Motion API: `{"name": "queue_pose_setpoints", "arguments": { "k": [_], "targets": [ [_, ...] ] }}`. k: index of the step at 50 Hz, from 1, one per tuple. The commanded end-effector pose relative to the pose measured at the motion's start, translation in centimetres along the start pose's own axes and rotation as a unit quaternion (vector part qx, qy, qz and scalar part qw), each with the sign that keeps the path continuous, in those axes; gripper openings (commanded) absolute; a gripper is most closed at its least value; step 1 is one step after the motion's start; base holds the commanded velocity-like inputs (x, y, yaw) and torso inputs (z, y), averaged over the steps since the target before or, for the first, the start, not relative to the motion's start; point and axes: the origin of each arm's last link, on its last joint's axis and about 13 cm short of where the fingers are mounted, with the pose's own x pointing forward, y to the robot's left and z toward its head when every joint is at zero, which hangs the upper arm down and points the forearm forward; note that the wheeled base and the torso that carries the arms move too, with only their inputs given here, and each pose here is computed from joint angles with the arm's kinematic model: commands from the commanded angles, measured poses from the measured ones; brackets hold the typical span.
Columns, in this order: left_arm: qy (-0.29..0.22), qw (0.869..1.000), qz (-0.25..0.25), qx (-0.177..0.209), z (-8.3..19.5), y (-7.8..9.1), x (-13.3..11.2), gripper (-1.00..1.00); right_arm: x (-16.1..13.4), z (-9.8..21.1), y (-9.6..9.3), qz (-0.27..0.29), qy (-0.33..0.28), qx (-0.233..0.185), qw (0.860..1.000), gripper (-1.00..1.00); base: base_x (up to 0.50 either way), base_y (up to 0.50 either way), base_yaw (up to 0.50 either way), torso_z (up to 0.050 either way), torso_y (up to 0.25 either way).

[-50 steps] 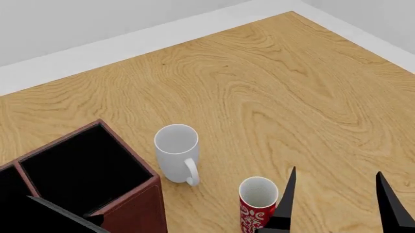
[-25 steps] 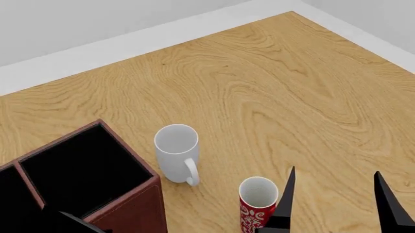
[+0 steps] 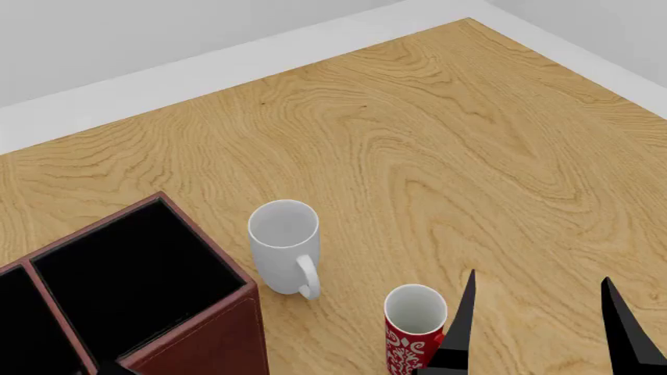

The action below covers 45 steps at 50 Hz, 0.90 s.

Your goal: Pick up the book and place it in the right compartment of the caddy.

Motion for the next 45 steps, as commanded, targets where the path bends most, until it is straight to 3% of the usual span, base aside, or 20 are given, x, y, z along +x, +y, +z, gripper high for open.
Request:
{"name": "queue_pose_setpoints", "arguments": {
  "k": [1,31,45],
  "targets": [
    [0.011,1.000,-0.001,0.007,-0.8,-0.2,0.2,1.00,0.0,0.0,0.0,0.001,0.000,0.001,1.000,1.00,0.00,0.00,0.00,0.000,0.000],
    [0.041,0.999,0.026,-0.016,-2.3,1.0,2.7,1.00,0.1,-0.1,0.1,0.001,0.001,-0.001,1.000,1.00,0.00,0.00,0.00,0.000,0.000],
    [0.055,0.998,0.022,-0.015,-2.7,0.8,3.5,1.00,0.0,0.0,0.0,-0.001,-0.001,0.002,1.000,1.00,0.00,0.00,0.00,0.000,0.000]
  ]
}}
